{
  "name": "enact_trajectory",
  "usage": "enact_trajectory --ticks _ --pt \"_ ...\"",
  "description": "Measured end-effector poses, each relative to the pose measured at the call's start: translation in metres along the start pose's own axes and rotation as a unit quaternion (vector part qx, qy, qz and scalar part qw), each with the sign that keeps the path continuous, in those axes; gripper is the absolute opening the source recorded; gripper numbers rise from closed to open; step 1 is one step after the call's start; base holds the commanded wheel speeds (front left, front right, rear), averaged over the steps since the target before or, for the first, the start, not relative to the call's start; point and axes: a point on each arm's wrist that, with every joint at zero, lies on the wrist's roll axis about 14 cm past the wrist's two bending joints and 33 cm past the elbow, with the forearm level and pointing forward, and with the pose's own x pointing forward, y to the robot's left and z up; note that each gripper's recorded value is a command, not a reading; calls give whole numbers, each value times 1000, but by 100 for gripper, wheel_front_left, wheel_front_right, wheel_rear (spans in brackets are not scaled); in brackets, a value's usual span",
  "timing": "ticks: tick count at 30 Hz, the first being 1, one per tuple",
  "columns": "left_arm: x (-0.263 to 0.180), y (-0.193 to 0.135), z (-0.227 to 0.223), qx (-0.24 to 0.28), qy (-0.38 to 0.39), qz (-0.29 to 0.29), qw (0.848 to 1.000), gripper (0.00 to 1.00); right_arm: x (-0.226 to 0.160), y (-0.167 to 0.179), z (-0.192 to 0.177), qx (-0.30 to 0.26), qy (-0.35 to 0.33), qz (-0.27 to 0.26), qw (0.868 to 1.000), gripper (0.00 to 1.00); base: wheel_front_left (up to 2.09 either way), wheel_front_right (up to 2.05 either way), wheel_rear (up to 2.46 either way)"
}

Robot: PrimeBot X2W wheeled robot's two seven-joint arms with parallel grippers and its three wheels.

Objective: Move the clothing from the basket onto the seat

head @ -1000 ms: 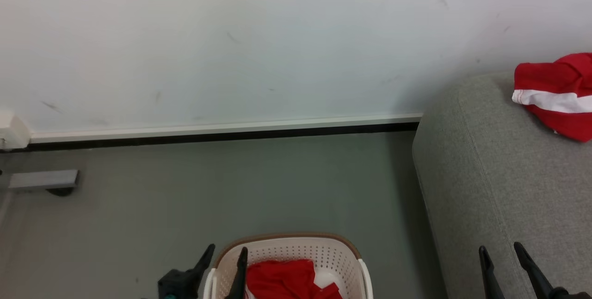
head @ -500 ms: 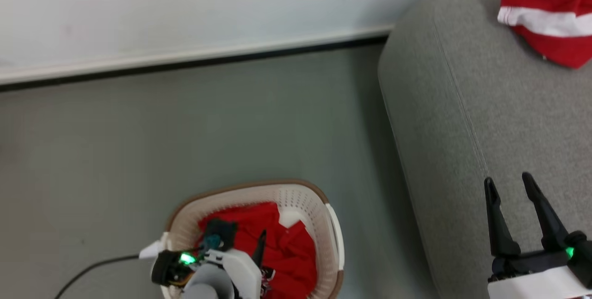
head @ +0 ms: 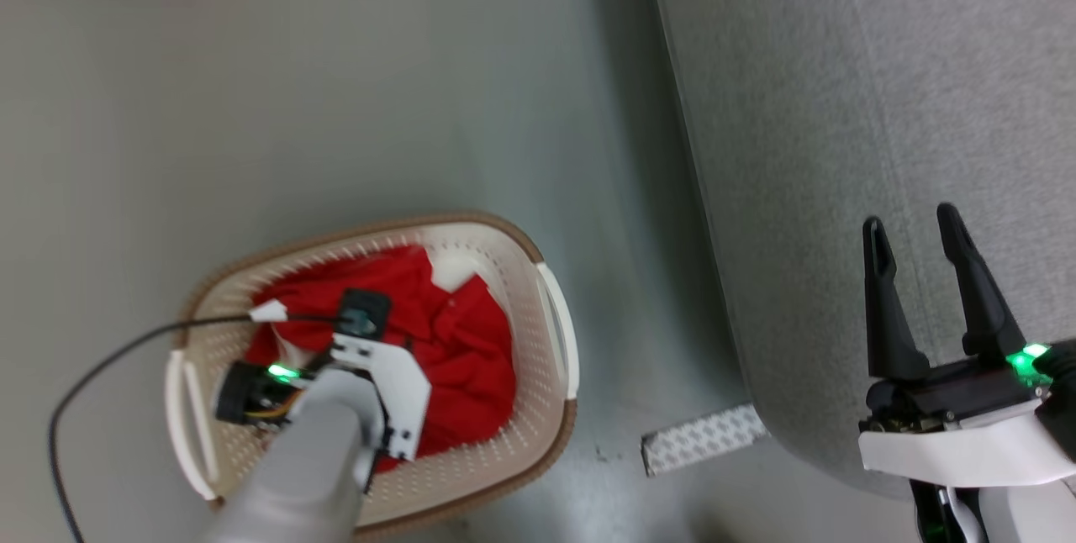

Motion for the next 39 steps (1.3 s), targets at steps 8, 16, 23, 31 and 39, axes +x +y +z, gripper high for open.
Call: enact_trajectory --ticks 8,16,23,31,39 --pt "58 18 -41 9 63 16 998 100 16 -12 -31 -19 33 -10 999 100 0 0 0" --pt "80 24 -68 4 88 12 996 100 21 -14 -59 -29 65 -9 997 100 8 8 8" --pt "77 35 -96 -20 108 7 994 100 32 -1 -79 -43 76 16 996 100 18 18 18" --pt "75 42 -105 -30 104 -3 994 100 36 14 -97 -49 87 35 994 100 9 9 9" --pt "80 18 -90 -12 78 -51 996 45 36 14 -97 -47 85 31 995 100 1 1 1"
